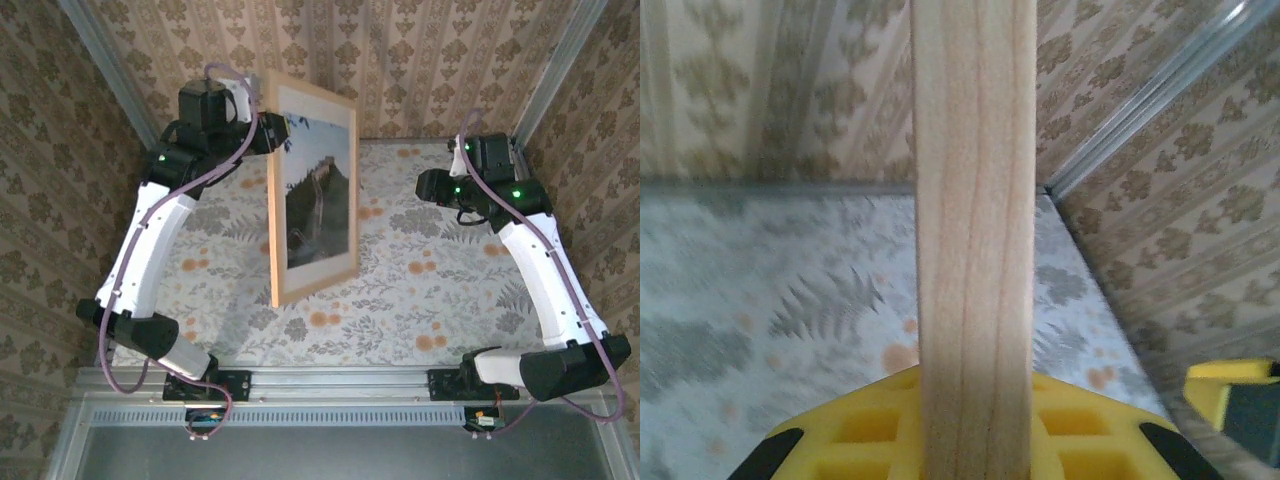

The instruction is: Put the photo into the frame

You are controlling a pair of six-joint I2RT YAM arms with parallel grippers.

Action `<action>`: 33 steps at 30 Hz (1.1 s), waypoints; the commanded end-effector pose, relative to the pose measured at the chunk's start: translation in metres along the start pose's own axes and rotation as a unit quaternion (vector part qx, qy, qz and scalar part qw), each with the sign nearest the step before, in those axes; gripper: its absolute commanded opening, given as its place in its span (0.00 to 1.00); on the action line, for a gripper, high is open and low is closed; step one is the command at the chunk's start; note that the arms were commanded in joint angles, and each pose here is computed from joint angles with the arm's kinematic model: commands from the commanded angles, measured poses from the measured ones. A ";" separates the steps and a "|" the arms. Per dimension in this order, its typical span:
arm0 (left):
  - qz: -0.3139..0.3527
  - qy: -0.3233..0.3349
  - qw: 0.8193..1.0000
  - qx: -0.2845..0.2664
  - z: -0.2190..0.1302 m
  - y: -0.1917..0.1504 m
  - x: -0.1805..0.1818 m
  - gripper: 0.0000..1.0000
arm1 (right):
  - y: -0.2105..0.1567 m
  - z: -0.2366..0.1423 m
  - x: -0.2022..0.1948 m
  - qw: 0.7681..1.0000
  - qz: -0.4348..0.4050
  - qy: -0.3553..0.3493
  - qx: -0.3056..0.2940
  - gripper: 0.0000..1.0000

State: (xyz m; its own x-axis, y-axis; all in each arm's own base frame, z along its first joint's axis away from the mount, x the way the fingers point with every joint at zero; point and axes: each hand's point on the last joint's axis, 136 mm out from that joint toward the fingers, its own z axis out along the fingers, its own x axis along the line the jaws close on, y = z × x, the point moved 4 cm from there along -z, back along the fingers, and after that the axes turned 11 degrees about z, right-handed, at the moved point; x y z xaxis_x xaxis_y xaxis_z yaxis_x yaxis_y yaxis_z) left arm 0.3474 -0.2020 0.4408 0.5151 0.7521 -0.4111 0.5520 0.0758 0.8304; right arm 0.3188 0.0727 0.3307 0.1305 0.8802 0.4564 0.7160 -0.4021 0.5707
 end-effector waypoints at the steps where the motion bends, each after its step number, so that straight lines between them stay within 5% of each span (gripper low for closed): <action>1: -0.130 -0.120 0.981 -0.074 -0.019 0.033 -0.011 0.00 | -0.008 0.011 0.000 1.000 -0.014 0.003 0.020 0.50; 9: -0.241 -0.175 0.954 -0.040 0.030 0.002 0.046 0.00 | -0.015 0.021 -0.004 0.999 -0.022 -0.009 0.039 0.50; 33: -0.341 -0.256 0.899 0.102 0.154 -0.121 0.140 0.00 | -0.052 0.094 -0.024 0.992 -0.034 -0.058 0.105 0.51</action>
State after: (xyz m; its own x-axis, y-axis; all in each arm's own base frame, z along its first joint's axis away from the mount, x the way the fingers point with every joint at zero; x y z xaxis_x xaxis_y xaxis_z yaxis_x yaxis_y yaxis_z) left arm 0.4592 -0.2027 0.1922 0.1390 0.3117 -0.9399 0.9181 0.3151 0.2403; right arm 0.3373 0.0964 0.2315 0.1520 0.9231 0.3533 0.8606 -0.2994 0.4120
